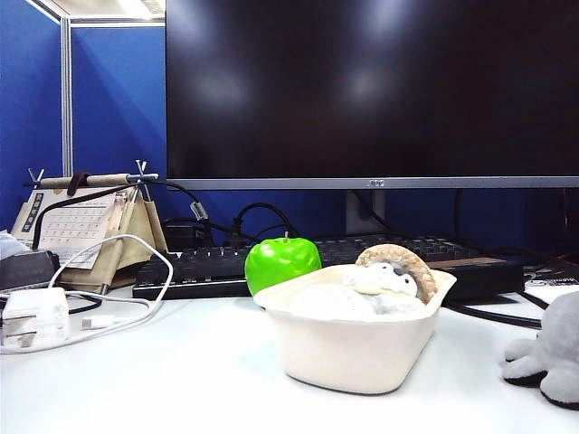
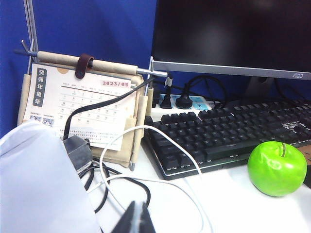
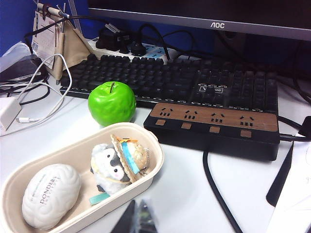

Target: Place the tilting octopus upright.

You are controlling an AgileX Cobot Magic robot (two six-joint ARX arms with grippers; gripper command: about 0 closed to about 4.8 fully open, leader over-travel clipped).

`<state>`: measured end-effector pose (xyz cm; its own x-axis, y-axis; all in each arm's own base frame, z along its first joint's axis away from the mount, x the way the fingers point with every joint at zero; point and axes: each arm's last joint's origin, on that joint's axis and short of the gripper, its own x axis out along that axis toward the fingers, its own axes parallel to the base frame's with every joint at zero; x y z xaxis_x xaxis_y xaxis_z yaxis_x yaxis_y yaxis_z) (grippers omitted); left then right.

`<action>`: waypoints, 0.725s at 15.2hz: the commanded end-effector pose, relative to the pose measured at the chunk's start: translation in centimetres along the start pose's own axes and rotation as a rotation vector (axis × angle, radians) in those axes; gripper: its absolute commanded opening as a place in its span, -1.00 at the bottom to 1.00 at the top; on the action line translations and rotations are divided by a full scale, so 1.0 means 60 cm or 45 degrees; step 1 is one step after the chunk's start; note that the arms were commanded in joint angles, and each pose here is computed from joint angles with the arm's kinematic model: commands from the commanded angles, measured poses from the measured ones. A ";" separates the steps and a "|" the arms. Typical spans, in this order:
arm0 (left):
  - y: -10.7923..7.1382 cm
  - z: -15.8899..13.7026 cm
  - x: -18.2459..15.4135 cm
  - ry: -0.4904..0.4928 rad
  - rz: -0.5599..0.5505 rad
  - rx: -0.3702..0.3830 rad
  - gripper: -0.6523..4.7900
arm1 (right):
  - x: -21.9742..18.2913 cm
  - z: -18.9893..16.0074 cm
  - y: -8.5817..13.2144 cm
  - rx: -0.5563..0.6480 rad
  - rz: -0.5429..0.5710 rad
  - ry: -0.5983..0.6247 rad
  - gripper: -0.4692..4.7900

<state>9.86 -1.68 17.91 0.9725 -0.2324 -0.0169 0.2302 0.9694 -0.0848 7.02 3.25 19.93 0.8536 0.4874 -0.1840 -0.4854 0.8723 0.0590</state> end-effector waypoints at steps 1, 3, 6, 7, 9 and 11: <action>0.000 0.003 0.000 -0.021 0.002 -0.001 -0.78 | -0.001 0.003 0.000 -0.006 0.002 -0.017 -0.79; 0.000 0.003 0.000 -0.021 0.002 -0.001 -0.78 | -0.001 0.003 0.000 -0.006 0.002 -0.017 -0.79; 0.000 0.003 0.000 -0.021 0.002 -0.001 -0.78 | -0.001 0.003 0.000 -0.006 0.001 -0.017 -0.79; 0.000 0.003 0.000 -0.021 0.002 -0.001 -0.78 | -0.001 0.003 0.000 -0.009 -0.001 -0.018 -0.79; 0.000 0.003 0.000 -0.021 0.002 -0.001 -0.78 | -0.003 0.010 -0.015 -0.032 -0.190 -0.074 -0.79; 0.000 0.003 0.000 -0.021 0.001 -0.002 -0.78 | -0.007 0.018 -0.030 -0.024 -0.336 -0.145 -0.79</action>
<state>9.86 -1.68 17.91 0.9725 -0.2324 -0.0169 0.2302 0.9694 -0.0848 7.63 1.78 20.45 0.9522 0.2761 -0.1310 -0.2772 0.9607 0.0099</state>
